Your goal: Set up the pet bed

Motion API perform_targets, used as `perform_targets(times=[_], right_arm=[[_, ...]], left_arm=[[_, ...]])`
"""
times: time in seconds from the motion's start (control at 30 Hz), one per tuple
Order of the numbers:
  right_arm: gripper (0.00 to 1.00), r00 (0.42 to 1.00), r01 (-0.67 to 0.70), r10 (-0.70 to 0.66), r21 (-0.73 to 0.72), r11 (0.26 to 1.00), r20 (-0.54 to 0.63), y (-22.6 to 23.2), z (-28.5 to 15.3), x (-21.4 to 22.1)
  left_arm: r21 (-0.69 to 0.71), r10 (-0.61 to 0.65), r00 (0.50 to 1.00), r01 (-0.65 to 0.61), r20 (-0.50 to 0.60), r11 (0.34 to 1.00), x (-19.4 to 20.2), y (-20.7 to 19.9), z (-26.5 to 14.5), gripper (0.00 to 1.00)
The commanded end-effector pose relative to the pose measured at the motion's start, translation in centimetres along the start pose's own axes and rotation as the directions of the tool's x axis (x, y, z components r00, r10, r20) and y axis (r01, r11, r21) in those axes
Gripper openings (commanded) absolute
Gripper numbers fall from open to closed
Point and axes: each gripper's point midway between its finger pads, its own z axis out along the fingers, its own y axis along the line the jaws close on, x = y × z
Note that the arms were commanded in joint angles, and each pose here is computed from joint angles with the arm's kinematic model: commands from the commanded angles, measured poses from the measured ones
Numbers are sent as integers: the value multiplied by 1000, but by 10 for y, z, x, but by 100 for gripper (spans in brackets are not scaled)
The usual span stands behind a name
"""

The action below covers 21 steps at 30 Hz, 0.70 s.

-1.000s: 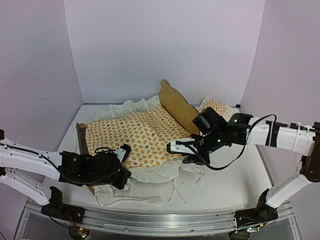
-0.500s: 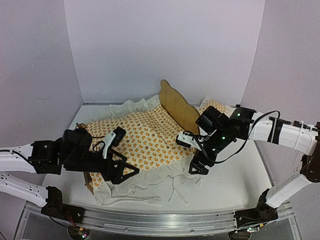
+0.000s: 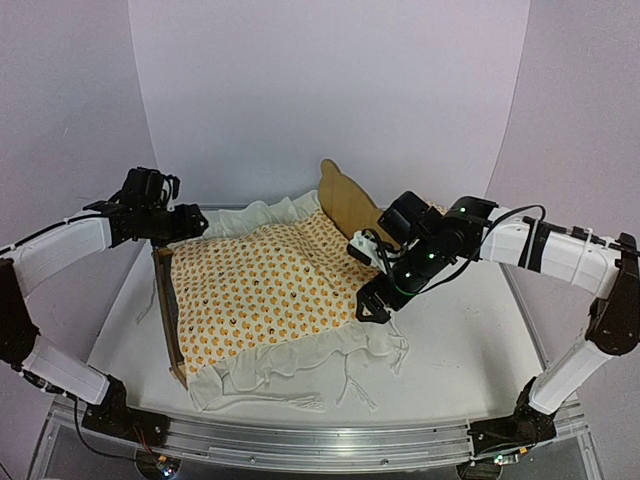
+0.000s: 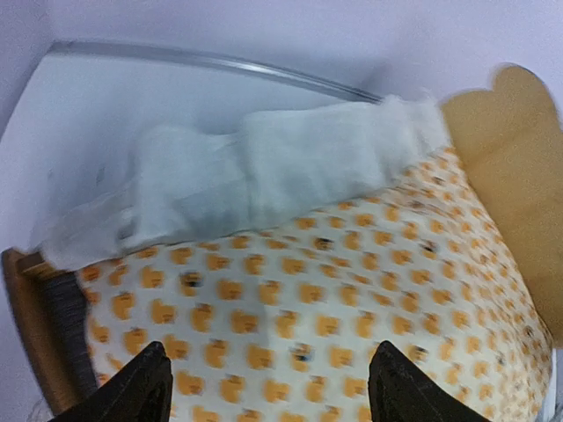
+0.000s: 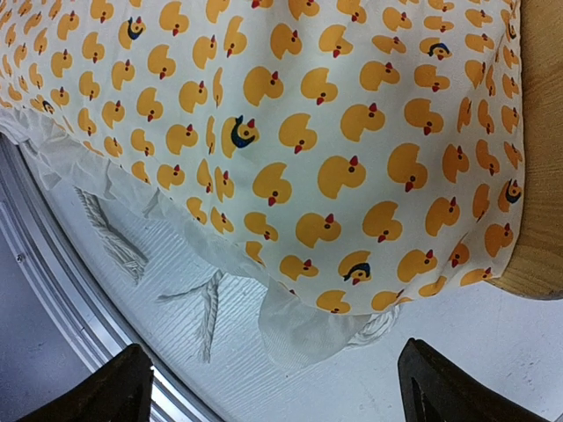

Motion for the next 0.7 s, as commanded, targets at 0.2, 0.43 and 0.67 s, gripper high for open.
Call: perform_targets(times=[0.2, 0.43, 0.67], right_arm=[[98, 992, -120, 112, 153, 981, 56, -42, -19, 5], [98, 990, -108, 79, 277, 955, 114, -75, -54, -18], [98, 968, -219, 151, 383, 898, 201, -135, -81, -50]], left_arm=[[-318, -31, 996, 4, -80, 948, 9, 106, 44, 77], [-379, 2, 990, -56, -140, 924, 14, 125, 85, 67], [-483, 9, 991, -73, -133, 873, 11, 146, 83, 28]])
